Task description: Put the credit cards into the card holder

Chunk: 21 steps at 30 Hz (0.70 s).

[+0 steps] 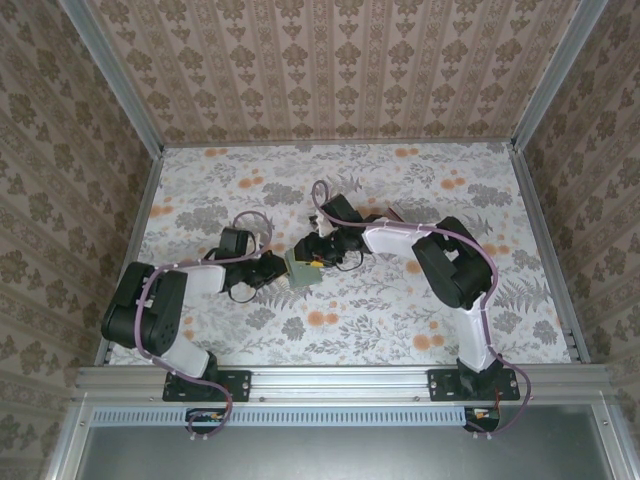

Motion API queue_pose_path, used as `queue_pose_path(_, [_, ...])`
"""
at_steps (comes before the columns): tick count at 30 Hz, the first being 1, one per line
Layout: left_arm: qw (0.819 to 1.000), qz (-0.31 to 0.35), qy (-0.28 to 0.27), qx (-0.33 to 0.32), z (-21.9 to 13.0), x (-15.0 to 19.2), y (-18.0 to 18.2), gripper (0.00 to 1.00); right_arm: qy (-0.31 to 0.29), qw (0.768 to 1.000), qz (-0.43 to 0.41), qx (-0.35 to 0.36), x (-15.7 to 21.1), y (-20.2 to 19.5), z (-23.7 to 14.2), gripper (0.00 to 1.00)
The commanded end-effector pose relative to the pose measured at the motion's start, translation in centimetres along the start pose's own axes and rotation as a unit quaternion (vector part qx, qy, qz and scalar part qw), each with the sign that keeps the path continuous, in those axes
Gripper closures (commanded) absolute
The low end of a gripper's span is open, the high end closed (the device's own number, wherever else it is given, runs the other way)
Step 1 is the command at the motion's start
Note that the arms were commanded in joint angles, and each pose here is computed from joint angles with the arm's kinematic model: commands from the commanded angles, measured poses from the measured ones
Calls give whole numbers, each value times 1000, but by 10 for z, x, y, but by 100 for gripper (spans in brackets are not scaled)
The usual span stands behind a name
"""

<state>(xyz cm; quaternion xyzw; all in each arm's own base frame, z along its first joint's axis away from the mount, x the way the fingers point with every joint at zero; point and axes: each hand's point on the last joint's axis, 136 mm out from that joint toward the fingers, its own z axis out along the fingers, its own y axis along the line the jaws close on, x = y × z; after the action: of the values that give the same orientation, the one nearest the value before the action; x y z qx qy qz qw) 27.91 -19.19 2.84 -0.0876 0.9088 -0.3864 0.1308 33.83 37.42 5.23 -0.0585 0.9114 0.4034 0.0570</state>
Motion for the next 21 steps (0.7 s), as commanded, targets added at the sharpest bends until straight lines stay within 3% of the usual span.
queue_pose_path(1, [1000, -11, 3, 6, -6, 12, 0, 84, 21, 997, 3, 71, 11, -34, 9, 50])
queue_pose_path(9, [1000, -23, -8, -2, -23, 33, 9, 66, 36, 991, -20, 128, 7, -51, 12, 50])
queue_pose_path(13, [1000, -16, -5, -16, -36, 42, 7, 63, 38, 992, -19, 122, 7, -50, 16, 50])
queue_pose_path(18, [998, 39, -38, -41, -61, 18, -15, 61, 24, 994, -36, 103, -1, -27, 3, 50])
queue_pose_path(21, [995, 73, -54, -29, -69, -4, -42, 65, 13, 996, -41, 84, -7, -12, -5, 50])
